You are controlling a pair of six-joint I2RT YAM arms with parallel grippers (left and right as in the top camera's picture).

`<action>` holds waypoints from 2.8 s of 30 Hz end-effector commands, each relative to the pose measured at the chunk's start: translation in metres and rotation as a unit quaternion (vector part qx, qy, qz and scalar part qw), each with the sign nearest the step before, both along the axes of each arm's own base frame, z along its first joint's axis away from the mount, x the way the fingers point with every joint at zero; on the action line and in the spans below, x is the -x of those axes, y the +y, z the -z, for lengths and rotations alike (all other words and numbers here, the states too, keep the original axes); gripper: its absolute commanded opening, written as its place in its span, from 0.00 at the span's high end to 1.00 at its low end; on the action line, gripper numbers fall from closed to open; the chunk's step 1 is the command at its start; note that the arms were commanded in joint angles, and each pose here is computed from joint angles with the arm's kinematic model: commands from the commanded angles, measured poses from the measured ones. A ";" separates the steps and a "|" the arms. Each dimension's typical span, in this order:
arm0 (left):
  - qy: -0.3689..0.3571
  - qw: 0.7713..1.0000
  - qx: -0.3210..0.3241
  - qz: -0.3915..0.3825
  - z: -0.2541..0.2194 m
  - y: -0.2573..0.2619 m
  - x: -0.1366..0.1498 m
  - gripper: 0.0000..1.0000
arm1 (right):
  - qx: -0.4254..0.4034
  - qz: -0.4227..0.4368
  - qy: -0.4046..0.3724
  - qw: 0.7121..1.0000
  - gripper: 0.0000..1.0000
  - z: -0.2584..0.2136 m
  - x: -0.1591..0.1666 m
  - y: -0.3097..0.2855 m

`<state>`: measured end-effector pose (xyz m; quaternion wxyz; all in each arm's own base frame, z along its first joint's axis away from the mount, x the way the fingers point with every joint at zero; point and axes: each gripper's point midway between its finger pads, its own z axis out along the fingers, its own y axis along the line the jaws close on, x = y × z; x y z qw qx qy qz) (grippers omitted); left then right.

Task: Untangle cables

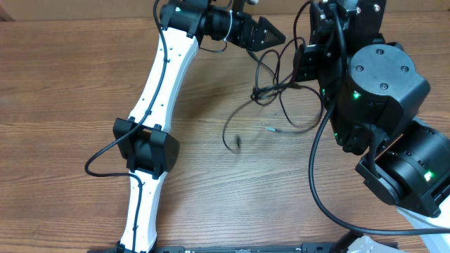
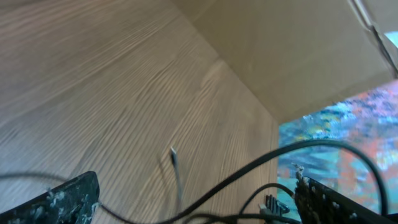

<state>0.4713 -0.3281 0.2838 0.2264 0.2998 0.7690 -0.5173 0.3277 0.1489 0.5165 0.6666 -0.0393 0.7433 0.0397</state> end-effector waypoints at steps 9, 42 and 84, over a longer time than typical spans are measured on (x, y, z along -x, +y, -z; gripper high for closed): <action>-0.160 0.980 0.027 0.117 -0.012 -0.041 0.035 0.01 | -0.007 -0.003 -0.010 1.000 0.96 -0.008 0.002 -0.001; -0.113 0.802 -0.334 -0.482 -0.142 0.341 0.071 0.96 | -0.128 0.190 0.035 0.973 0.96 0.016 -0.023 -0.238; -0.175 0.915 -0.136 -0.338 -0.204 0.216 0.102 0.02 | -0.142 0.113 0.049 0.982 0.96 0.025 -0.058 -0.198</action>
